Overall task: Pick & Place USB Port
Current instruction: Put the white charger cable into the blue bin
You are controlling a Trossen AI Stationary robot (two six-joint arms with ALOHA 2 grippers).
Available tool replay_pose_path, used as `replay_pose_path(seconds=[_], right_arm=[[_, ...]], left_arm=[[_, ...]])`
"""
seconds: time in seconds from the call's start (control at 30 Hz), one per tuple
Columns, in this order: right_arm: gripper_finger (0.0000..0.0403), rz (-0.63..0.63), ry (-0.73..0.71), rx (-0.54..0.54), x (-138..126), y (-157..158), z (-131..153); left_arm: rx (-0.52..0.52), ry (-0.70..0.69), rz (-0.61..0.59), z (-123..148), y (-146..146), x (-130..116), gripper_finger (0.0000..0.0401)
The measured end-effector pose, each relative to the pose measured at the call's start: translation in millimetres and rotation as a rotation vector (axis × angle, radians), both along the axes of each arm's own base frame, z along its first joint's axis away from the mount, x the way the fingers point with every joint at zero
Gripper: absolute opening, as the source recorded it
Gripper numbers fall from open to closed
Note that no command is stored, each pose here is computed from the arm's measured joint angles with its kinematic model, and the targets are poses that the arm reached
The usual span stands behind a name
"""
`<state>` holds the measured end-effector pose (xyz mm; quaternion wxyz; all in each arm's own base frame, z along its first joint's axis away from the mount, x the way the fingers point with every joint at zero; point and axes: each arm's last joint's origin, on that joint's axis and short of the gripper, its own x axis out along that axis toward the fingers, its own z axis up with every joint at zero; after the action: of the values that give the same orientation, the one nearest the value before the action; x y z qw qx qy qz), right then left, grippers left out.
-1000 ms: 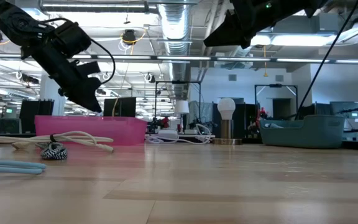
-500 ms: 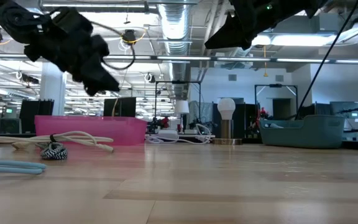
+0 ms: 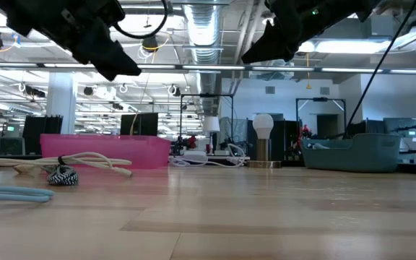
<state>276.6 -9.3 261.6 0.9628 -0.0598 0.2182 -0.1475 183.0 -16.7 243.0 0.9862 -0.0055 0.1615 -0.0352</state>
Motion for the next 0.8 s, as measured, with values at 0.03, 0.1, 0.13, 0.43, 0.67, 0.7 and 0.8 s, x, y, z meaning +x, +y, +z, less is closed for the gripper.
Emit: replay_pose_path(seconds=[0.03, 0.1, 0.13, 0.43, 0.67, 0.7, 0.8], right_arm=[[0.0037, 0.0, 0.0, 0.0, 0, 0, 0], [0.0037, 0.001, -0.002, 0.002, 0, 1, 0], [0.0037, 0.001, -0.002, 0.002, 0, 1, 0], [0.0037, -0.004, -0.028, 0.002, 1, -1, 2], [0.0037, -0.003, -0.041, 0.002, 2, -1, 4], [0.0037, -0.003, -0.041, 0.002, 2, -1, 4], [0.0037, -0.003, -0.041, 0.002, 2, -1, 4]], left_arm=[[0.013, 0.022, 0.014, 0, -3, -1, 0.009], [0.005, 0.06, 0.03, 1, -9, -2, 0.009], [-0.012, 0.07, 0.034, 1, -11, -2, 0.009], [-0.119, 0.206, 0.003, -18, -34, 8, 0.009], [-0.166, 0.349, -0.045, -41, -46, 18, 0.009], [-0.181, 0.366, -0.05, -43, -47, 19, 0.009], [-0.229, 0.416, -0.061, -49, -49, 21, 0.009]])
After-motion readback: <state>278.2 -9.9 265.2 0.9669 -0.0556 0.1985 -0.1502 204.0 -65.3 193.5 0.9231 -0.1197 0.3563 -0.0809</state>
